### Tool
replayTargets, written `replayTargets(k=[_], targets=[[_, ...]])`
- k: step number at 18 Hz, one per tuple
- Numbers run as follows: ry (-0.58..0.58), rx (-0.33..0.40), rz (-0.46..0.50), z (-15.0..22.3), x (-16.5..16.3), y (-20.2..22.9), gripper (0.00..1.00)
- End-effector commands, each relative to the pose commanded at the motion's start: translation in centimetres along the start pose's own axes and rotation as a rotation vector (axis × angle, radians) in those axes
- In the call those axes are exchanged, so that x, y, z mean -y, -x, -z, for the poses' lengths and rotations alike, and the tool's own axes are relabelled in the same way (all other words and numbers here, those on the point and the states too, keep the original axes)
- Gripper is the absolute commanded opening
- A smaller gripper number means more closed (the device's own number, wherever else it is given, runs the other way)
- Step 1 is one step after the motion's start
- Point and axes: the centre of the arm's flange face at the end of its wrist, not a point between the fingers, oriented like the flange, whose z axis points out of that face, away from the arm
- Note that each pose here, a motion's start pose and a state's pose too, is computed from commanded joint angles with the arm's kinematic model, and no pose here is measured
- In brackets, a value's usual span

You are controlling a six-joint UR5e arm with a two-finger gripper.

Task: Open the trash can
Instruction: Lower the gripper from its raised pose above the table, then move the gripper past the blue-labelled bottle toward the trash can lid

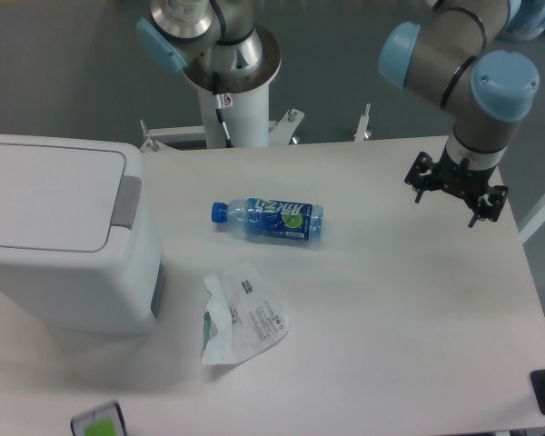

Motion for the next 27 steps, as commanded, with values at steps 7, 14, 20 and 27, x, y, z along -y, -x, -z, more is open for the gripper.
replayTargets(k=[7, 14, 20, 27], targets=[[-0.019, 0.007, -0.002, 0.4, 0.7, -0.3, 1.00], [-0.137, -0.021, 0.088, 1.6, 1.1, -4.0, 1.00], [-0.223, 0.007, 0.154, 6.8, 5.5, -7.5, 1.00], [-0.276, -0.039, 0.236, 13.9, 13.8, -10.6, 1.00]])
